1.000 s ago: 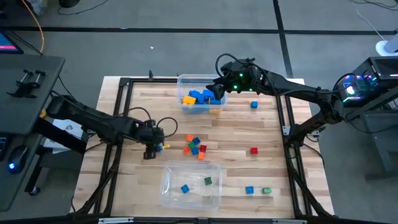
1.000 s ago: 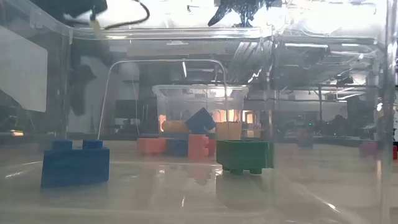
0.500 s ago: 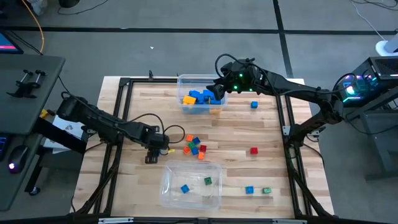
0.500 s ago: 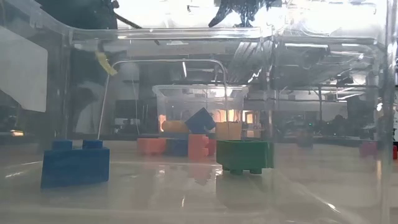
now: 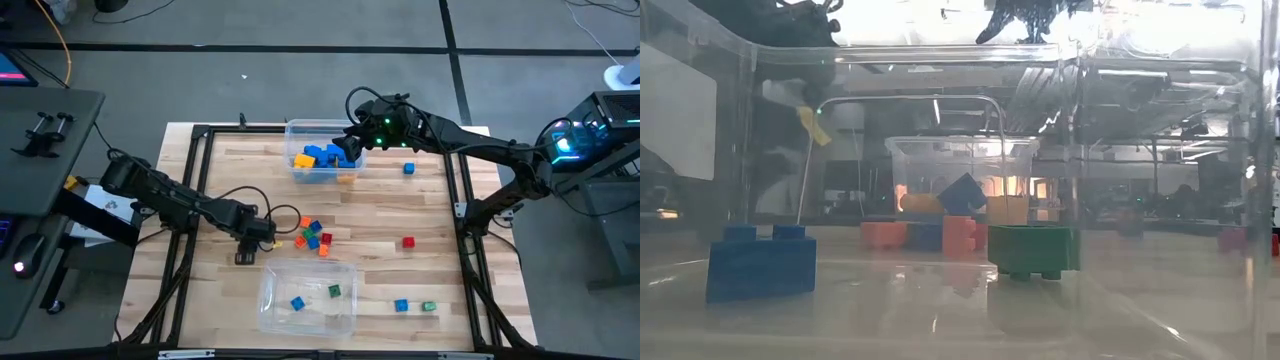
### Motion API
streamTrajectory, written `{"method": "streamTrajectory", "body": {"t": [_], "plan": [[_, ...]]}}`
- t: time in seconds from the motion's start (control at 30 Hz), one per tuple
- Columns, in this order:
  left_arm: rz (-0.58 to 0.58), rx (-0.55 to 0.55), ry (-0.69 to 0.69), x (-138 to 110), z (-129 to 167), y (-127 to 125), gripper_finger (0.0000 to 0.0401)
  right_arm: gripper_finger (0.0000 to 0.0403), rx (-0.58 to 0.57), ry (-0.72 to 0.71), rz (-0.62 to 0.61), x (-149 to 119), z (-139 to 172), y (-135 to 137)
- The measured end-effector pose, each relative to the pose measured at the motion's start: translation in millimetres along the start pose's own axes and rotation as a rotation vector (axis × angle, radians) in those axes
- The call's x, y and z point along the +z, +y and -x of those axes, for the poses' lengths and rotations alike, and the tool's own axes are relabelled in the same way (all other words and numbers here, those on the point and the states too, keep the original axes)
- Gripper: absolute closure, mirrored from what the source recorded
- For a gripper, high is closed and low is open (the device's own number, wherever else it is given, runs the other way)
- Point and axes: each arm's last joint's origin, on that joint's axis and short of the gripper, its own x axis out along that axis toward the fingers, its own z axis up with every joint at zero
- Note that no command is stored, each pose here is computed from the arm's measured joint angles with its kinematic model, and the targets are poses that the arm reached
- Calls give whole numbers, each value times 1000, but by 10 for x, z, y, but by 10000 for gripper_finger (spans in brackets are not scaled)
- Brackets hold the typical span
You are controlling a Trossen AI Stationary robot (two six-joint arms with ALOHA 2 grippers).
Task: Sort blocks by size
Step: Put the small blue game piece into the bottom transparent bin
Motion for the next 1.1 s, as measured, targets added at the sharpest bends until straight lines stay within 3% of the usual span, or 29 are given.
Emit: {"method": "streamTrajectory", "body": {"t": [0.1, 0.3, 0.5, 0.67, 0.87, 1.1], "plan": [[6, -21, -25, 16, 112, -4, 307, 135, 0, 1, 0, -1, 0, 1], [69, 35, -126, -121, 648, 125, 308, 135, 4, 2, 0, -1, 0, 2], [126, -12, -537, -160, 1436, 185, 308, 135, 157, 101, -40, -86, 10, 138], [-32, -37, -872, -70, 1952, 114, 308, 135, 194, 229, -105, -321, 56, 435], [-303, -111, -992, 291, 1920, -145, 308, 135, 191, 482, -158, -844, 278, 956], [-396, -225, -929, 717, 1435, -585, 308, 135, -56, 683, -98, -1494, 746, 1279]]}}
